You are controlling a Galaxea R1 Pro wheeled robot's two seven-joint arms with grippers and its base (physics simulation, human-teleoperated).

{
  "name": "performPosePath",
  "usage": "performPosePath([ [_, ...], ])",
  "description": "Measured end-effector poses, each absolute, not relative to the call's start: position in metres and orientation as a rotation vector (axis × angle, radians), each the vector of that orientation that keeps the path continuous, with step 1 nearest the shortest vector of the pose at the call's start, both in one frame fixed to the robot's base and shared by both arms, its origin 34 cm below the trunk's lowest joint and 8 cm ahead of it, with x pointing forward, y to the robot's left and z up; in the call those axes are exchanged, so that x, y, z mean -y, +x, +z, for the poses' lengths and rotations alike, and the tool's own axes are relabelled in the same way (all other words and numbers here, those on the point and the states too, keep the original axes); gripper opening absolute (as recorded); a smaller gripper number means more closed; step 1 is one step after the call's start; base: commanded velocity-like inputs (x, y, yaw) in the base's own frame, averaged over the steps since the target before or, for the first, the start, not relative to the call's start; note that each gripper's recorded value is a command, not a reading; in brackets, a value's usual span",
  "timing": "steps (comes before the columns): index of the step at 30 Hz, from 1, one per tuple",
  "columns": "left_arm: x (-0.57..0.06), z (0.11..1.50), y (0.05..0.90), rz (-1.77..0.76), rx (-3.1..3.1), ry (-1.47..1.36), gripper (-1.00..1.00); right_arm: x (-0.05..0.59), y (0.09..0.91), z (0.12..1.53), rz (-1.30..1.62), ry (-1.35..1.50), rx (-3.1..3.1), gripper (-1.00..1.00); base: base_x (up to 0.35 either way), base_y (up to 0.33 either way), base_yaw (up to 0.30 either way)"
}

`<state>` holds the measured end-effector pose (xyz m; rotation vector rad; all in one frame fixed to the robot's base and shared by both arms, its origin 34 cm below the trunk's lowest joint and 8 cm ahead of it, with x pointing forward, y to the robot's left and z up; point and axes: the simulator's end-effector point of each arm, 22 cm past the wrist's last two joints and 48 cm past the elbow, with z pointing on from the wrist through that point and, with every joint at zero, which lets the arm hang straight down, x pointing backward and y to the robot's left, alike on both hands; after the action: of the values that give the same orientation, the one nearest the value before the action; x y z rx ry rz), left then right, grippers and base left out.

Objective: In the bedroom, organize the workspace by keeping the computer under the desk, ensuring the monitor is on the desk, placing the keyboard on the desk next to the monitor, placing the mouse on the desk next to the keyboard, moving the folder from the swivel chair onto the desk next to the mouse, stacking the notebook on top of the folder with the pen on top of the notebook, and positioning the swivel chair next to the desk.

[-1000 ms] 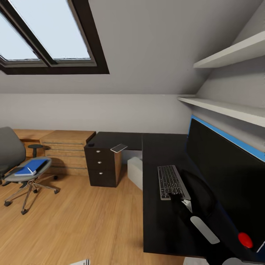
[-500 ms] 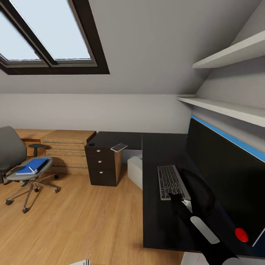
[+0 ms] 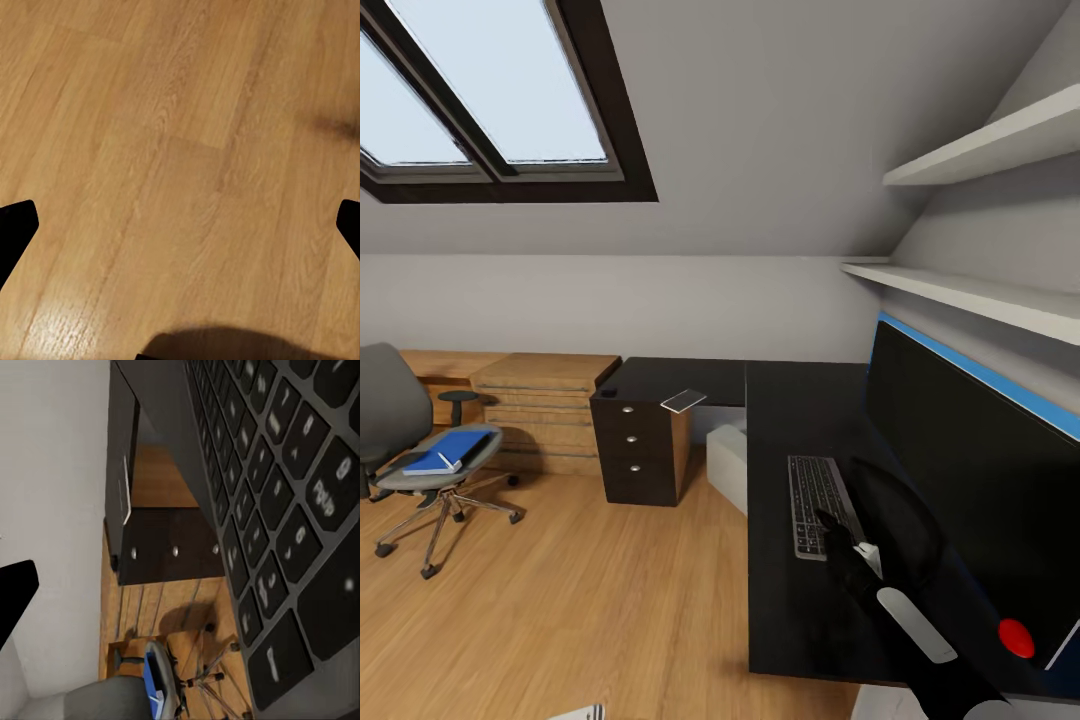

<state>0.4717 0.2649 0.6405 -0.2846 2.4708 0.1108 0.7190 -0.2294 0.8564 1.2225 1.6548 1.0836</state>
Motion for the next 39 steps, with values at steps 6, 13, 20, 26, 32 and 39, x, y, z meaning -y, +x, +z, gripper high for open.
performPosePath([
  [6, -0.265, 0.641, 0.472, 0.11, -2.471, -0.285, 1.0, 0.23, 0.719, 0.856, 1.083, 1.223, -1.654, 1.0, -0.004, 0.0, 0.0],
  [13, -0.265, 0.64, 0.472, 0.111, -2.471, -0.284, 1.0, 0.229, 0.719, 0.856, 1.084, 1.223, -1.656, 1.0, -0.236, 0.0, 0.0],
  [20, -0.264, 0.64, 0.472, 0.108, -2.471, -0.284, 1.0, 0.229, 0.719, 0.856, 1.084, 1.222, -1.656, 1.0, -0.329, 0.0, 0.0],
  [26, -0.265, 0.64, 0.472, 0.108, -2.471, -0.283, 1.0, 0.227, 0.719, 0.856, 1.087, 1.221, -1.659, 1.0, -0.335, 0.0, 0.0],
  [32, -0.265, 0.64, 0.472, 0.108, -2.472, -0.283, 1.0, 0.224, 0.719, 0.855, 1.089, 1.219, -1.663, 1.0, -0.335, 0.0, 0.0],
  [39, -0.268, 0.641, 0.473, 0.112, -2.467, -0.296, 1.0, 0.198, 0.715, 0.849, 1.098, 1.221, -1.701, 1.0, -0.335, 0.0, 0.0],
])
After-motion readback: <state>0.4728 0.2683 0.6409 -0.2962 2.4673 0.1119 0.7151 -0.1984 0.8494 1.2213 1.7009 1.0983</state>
